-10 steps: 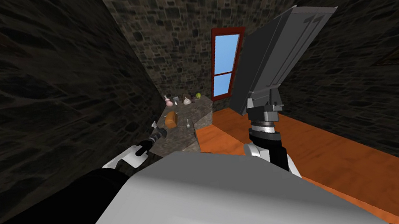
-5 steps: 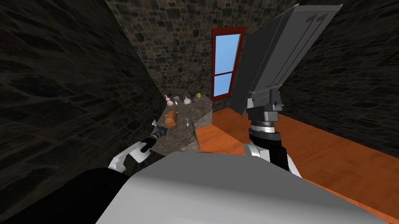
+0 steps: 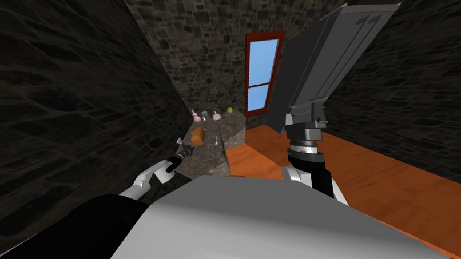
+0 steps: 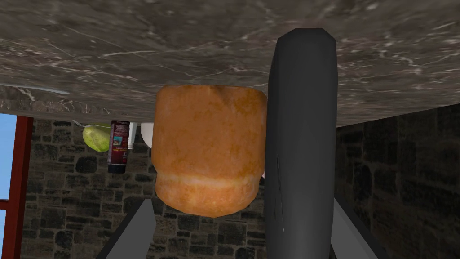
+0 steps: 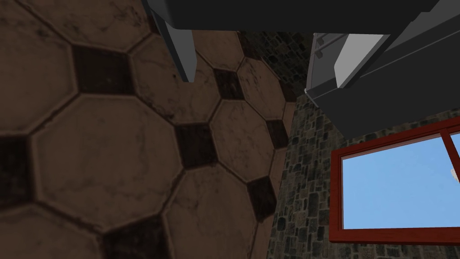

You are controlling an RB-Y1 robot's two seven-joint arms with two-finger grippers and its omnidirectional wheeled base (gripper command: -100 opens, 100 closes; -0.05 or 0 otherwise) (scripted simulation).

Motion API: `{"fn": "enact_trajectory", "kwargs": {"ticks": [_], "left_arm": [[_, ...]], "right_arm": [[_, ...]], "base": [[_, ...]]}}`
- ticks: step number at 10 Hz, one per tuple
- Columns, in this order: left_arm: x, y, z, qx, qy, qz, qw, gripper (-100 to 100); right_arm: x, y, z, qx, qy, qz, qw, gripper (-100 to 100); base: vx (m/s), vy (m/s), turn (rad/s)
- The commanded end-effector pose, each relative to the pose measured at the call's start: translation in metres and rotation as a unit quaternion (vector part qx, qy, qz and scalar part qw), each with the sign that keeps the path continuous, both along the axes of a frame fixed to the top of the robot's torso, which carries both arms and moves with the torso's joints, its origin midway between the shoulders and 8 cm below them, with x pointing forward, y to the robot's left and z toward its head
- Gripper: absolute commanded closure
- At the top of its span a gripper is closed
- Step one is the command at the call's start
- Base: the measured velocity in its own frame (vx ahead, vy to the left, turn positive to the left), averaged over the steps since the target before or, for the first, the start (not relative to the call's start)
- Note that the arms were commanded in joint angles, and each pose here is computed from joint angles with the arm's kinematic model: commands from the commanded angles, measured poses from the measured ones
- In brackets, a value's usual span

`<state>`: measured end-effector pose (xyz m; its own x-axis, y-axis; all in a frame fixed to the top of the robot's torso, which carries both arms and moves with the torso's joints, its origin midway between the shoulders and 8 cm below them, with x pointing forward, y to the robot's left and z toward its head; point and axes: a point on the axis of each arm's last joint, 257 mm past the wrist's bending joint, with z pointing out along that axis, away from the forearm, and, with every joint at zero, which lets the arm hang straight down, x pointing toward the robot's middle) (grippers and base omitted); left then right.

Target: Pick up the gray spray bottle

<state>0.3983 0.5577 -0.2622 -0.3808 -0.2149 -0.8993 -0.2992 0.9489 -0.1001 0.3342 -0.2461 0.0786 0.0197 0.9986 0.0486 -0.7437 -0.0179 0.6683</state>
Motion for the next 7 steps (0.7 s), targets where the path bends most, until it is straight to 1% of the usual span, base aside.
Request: {"fn": "enact_trajectory", "kwargs": {"ticks": [1, 2, 3, 4, 5, 6, 7], "left_arm": [[0.01, 0.005, 0.0, -0.006, -0.003, 0.001, 1.0, -100], [0.017, 0.003, -0.001, 0.007, 0.004, -0.021, 0.9997, -100], [0.021, 0.008, -0.003, -0.002, 0.002, -0.011, 0.9999, -100], [0.023, 0.016, -0.001, -0.005, -0.002, -0.001, 1.0, -100], [0.03, 0.013, -0.002, 0.006, 0.006, -0.024, 0.9997, -100], [0.037, 0.018, 0.001, -0.001, 0.0, -0.014, 0.9999, -100], [0.036, 0.026, 0.0, -0.002, 0.0, -0.006, 1.0, -100]], "right_arm": [[0.0, 0.0, 0.0, 0.0, 0.0, 0.0, 1.0, 0], [0.0, 0.0, 0.0, 0.0, 0.0, 0.0, 1.0, 0], [0.0, 0.0, 0.0, 0.0, 0.0, 0.0, 1.0, 0], [0.0, 0.0, 0.0, 0.0, 0.0, 0.0, 1.0, 0], [0.0, 0.0, 0.0, 0.0, 0.0, 0.0, 1.0, 0], [0.0, 0.0, 0.0, 0.0, 0.0, 0.0, 1.0, 0], [0.0, 0.0, 0.0, 0.0, 0.0, 0.0, 1.0, 0]], "base": [[-0.026, -0.046, 0.04], [-0.038, -0.062, 0.07], [-0.024, -0.052, 0.042], [-0.005, -0.022, -0.009], [-0.019, -0.034, 0.056], [-0.024, -0.041, 0.032], [-0.012, -0.023, -0.002]]}}
